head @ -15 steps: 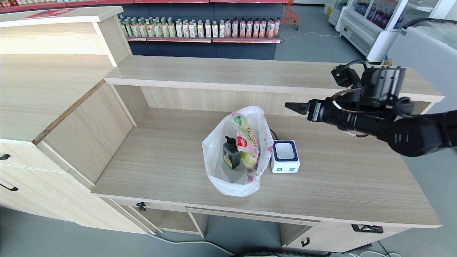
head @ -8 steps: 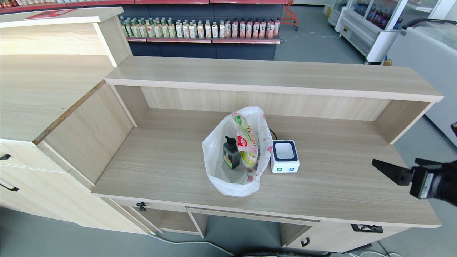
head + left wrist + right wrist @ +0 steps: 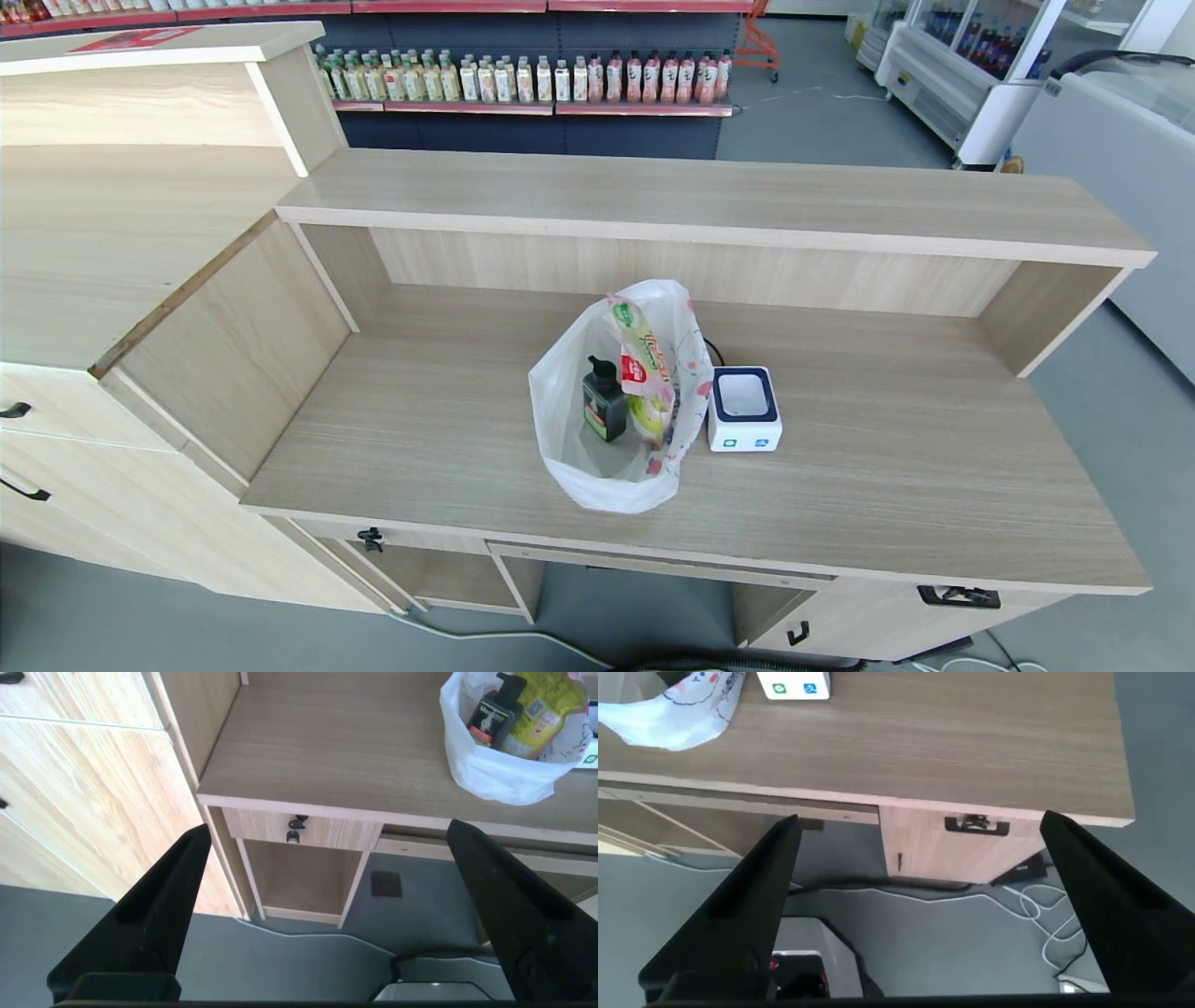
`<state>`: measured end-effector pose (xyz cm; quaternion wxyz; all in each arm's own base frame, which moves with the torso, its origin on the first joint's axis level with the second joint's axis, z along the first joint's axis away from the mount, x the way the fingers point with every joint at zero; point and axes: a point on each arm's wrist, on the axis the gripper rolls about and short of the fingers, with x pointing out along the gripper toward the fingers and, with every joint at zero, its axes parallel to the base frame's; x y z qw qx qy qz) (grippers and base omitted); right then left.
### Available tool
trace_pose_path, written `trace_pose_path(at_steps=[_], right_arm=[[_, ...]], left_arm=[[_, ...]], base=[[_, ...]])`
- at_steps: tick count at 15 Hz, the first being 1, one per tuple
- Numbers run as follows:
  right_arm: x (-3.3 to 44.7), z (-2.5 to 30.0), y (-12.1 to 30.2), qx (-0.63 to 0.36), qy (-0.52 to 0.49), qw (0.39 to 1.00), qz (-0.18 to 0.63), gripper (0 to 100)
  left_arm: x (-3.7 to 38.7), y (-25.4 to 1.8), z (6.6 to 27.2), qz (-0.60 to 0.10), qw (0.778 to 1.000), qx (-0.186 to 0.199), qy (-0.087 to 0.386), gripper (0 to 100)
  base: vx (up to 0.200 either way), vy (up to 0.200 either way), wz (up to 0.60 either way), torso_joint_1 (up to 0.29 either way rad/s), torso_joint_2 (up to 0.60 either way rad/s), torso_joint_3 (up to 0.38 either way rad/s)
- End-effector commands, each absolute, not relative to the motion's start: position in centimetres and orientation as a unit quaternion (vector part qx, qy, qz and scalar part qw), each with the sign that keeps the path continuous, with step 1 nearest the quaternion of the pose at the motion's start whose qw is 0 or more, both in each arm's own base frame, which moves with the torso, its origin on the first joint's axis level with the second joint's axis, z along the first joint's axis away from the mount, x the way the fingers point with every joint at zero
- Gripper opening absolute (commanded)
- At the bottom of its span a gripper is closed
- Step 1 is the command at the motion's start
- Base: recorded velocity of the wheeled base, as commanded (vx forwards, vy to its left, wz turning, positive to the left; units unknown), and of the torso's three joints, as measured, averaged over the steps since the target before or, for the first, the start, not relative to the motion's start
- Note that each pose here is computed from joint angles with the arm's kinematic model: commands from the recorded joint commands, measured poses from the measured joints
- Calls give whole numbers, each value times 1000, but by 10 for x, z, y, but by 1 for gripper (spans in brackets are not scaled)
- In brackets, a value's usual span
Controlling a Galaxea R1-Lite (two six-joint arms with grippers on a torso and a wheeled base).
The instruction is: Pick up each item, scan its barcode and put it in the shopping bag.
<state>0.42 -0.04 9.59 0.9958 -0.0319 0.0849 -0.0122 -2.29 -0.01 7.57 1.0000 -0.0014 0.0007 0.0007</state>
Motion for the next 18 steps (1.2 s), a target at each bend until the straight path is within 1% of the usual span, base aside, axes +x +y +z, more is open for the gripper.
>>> trace_pose_path(at_steps=[1, 16, 17, 18], right_arm=[[-15, 80, 1, -36, 35, 998, -41, 100], [-15, 78, 1, -26, 43, 998, -38, 100], [-15, 78, 1, -25, 44, 998, -30, 100], [-17, 78, 0, -20, 32, 999, 4, 100]], left_arm=[[-23, 0, 76, 1, 1000, -2, 1, 100], [-23, 0, 76, 1, 1000, -2, 1, 100], [-23, 0, 76, 1, 1000, -2, 1, 100], [-23, 0, 76, 1, 1000, -2, 1, 100]], base=[[0, 0, 0, 0, 0, 0], [0, 0, 0, 0, 0, 0], [0, 0, 0, 0, 0, 0], [0, 0, 0, 0, 0, 0]])
